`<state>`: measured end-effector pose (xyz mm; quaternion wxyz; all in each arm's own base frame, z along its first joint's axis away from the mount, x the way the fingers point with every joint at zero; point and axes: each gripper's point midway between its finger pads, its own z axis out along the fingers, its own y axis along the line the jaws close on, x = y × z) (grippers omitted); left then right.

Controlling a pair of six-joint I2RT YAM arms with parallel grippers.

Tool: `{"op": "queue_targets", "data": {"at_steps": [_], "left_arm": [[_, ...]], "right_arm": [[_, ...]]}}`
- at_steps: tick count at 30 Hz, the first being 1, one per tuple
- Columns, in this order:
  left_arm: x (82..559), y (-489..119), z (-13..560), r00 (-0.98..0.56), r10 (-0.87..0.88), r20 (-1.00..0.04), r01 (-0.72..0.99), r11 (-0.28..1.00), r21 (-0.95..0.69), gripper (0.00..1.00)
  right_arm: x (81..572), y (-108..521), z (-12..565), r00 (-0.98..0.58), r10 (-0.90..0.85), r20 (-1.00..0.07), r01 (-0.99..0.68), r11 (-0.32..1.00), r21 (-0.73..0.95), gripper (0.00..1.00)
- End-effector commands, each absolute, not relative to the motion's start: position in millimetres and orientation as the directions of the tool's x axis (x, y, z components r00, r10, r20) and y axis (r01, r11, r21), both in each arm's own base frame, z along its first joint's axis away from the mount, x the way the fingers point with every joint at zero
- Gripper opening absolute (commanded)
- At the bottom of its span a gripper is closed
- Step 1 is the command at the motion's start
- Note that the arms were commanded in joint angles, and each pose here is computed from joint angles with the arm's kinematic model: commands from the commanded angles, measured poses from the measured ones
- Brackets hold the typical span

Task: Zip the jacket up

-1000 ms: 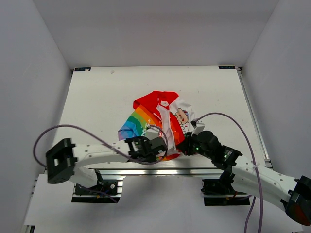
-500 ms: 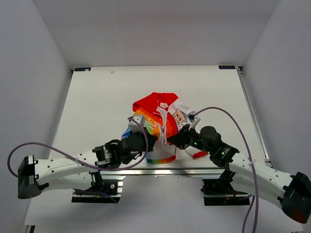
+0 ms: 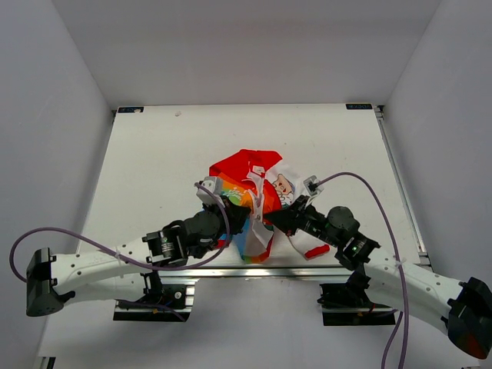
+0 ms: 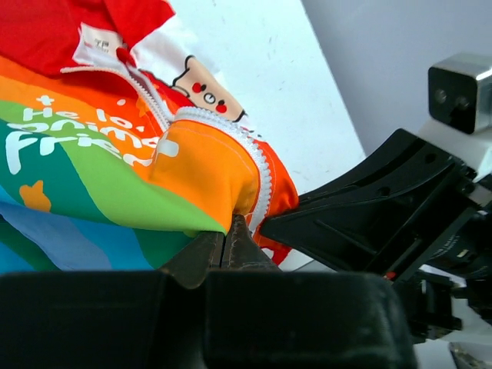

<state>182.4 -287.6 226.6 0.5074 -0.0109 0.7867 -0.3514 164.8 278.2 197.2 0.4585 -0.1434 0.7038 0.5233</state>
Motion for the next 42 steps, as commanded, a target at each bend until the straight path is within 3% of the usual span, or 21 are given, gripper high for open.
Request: {"op": "queue_targets", "data": {"at_steps": [1, 14, 42], "left_arm": [[185.1, -281.6, 253.8, -0.446, -0.448, -0.775, 0.345, 0.713, -0.611, 0.00], [178.7, -286.1, 253.9, -0.461, -0.418, -0.783, 0.393, 0.695, -0.602, 0.00], [178.4, -280.6, 240.2, -0.468, -0.394, -0.791, 0.376, 0.721, -0.582, 0.00]], "right_arm": [[169.2, 276.4, 234.1, -0.441, 0.352, -0.825, -0.741, 0.375, 0.556, 0.00], [160.1, 279.1, 259.6, -0.403, 0.392, -0.827, -0.797, 0.294, 0.528, 0.00], [160.2, 279.9, 272.3, -0.412, 0.404, -0.816, -0.794, 0.280, 0.540, 0.00]]}}
